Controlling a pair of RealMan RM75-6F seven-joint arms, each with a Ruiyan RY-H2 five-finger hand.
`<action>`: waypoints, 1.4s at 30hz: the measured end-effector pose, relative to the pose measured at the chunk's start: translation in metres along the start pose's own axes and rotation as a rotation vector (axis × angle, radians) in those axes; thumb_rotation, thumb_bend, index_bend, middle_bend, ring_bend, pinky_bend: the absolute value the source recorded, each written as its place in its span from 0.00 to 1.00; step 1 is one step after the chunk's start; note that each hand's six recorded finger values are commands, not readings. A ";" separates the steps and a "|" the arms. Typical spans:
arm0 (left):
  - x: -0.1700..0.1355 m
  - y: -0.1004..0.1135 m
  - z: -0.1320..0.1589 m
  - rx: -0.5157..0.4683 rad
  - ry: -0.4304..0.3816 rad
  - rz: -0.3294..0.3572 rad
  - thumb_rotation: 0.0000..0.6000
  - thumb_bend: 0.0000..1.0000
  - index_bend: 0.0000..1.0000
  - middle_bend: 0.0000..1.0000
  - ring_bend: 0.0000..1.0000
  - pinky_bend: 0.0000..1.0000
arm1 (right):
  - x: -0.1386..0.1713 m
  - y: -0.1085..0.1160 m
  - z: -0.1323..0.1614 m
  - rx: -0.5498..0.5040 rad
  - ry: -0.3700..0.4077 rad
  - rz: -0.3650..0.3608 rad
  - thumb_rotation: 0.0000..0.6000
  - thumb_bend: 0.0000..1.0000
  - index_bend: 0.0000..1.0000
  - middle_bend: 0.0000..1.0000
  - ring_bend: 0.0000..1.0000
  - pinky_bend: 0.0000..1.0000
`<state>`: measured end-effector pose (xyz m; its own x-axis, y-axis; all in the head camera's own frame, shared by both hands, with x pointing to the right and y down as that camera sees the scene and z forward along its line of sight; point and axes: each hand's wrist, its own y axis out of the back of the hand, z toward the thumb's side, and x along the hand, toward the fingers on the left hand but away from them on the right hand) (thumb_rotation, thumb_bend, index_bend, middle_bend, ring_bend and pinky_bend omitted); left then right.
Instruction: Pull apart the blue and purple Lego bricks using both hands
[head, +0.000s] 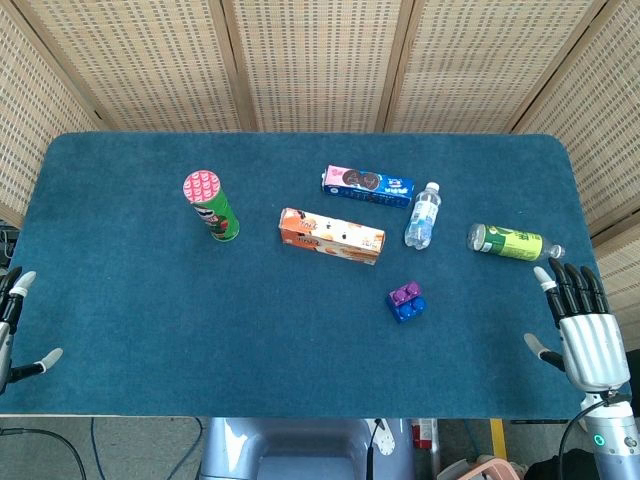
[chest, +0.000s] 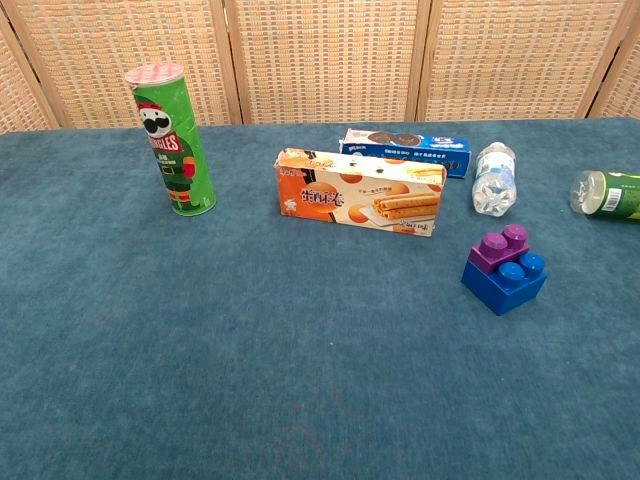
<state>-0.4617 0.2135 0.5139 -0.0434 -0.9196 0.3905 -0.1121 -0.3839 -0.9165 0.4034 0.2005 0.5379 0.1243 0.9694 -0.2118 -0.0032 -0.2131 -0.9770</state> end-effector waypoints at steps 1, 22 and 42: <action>0.000 0.000 0.000 -0.003 -0.001 -0.001 1.00 0.00 0.00 0.00 0.00 0.00 | 0.000 0.000 0.000 -0.002 0.001 0.002 1.00 0.00 0.05 0.00 0.00 0.00; 0.011 -0.008 -0.003 0.017 0.026 -0.028 1.00 0.00 0.00 0.00 0.00 0.00 | -0.084 -0.041 0.079 -0.130 0.386 0.273 1.00 0.17 0.25 0.25 0.00 0.00; 0.019 -0.018 -0.003 0.036 0.049 -0.057 1.00 0.00 0.00 0.00 0.00 0.00 | -0.144 -0.119 0.157 0.109 0.593 0.356 1.00 0.31 0.36 0.32 0.00 0.00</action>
<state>-0.4640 0.2035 0.5379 -0.0870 -0.8911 0.4455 -0.0803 -0.4394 -0.8947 0.2304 0.1051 0.6812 0.6179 0.6057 -0.5013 -0.2403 -0.4616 -0.8539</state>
